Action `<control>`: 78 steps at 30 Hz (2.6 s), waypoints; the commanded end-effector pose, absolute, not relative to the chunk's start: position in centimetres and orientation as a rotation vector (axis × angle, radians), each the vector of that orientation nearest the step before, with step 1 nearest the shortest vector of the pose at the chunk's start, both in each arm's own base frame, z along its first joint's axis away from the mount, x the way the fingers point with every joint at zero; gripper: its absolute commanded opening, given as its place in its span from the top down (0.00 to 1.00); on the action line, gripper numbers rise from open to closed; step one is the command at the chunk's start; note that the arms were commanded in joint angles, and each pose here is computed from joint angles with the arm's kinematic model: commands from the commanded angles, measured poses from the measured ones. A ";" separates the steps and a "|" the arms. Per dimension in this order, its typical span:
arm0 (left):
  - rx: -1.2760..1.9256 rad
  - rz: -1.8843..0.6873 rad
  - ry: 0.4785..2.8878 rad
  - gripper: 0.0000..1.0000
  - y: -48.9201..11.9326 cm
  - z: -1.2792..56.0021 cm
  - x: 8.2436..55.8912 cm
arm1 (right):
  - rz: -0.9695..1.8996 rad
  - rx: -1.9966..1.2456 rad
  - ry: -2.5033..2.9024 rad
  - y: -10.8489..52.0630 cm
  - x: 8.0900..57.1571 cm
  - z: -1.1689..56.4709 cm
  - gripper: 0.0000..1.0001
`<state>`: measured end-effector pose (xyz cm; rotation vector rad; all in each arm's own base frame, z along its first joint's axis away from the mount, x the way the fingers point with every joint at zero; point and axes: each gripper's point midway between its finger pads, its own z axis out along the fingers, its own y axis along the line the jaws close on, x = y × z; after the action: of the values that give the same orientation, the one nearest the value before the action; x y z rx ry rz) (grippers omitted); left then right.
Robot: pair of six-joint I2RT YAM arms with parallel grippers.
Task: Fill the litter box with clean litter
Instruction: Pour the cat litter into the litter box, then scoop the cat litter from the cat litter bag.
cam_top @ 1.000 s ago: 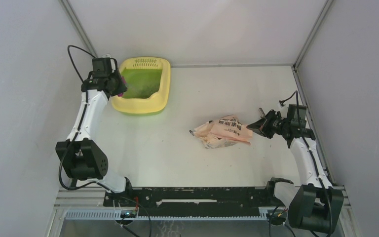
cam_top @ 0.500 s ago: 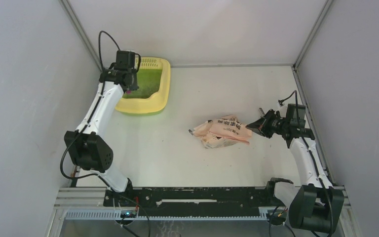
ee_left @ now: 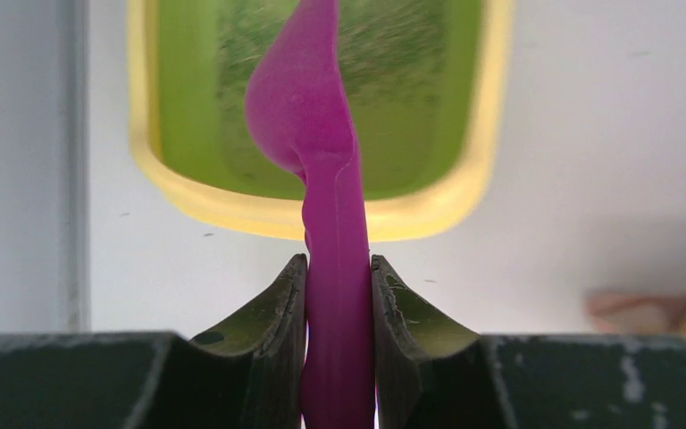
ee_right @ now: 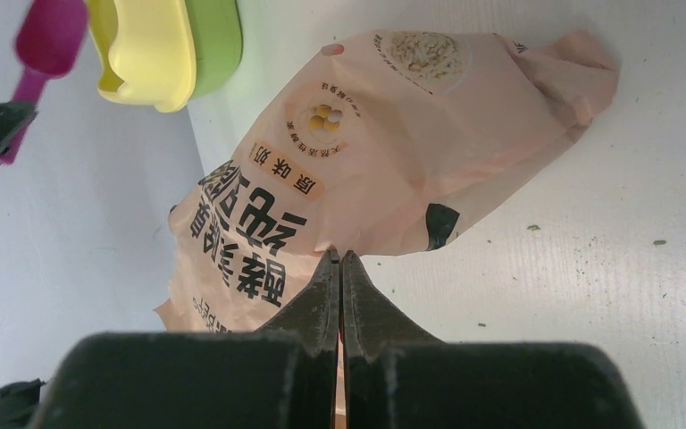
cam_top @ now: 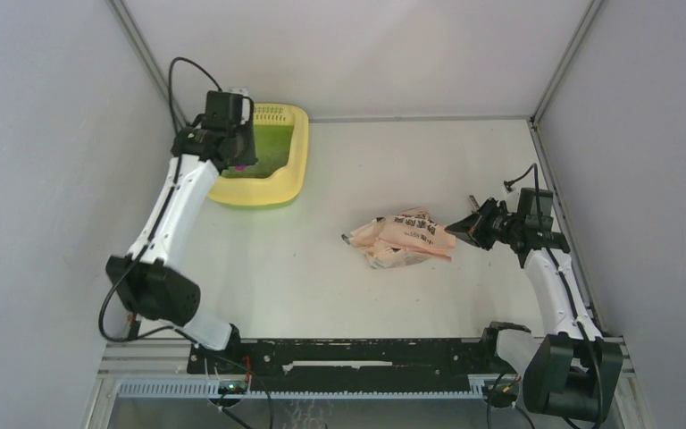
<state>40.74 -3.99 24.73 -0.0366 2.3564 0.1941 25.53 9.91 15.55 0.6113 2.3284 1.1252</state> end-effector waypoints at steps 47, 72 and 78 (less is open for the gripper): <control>0.149 -1.219 2.530 1.00 -20.6 24.5 12.2 | 0.979 0.356 2.464 12.4 18.3 14.1 1.00; 0.333 -1.193 2.668 1.00 -24.9 24.2 15.5 | 0.927 0.230 2.509 14.8 15.9 12.9 1.00; 0.407 -1.181 2.744 1.00 -25.8 22.7 14.6 | 0.930 0.220 2.508 14.9 16.0 12.9 1.00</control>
<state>14.94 -24.32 20.95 0.2889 2.7947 -1.1019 15.54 14.68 12.90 0.2268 2.5247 0.9314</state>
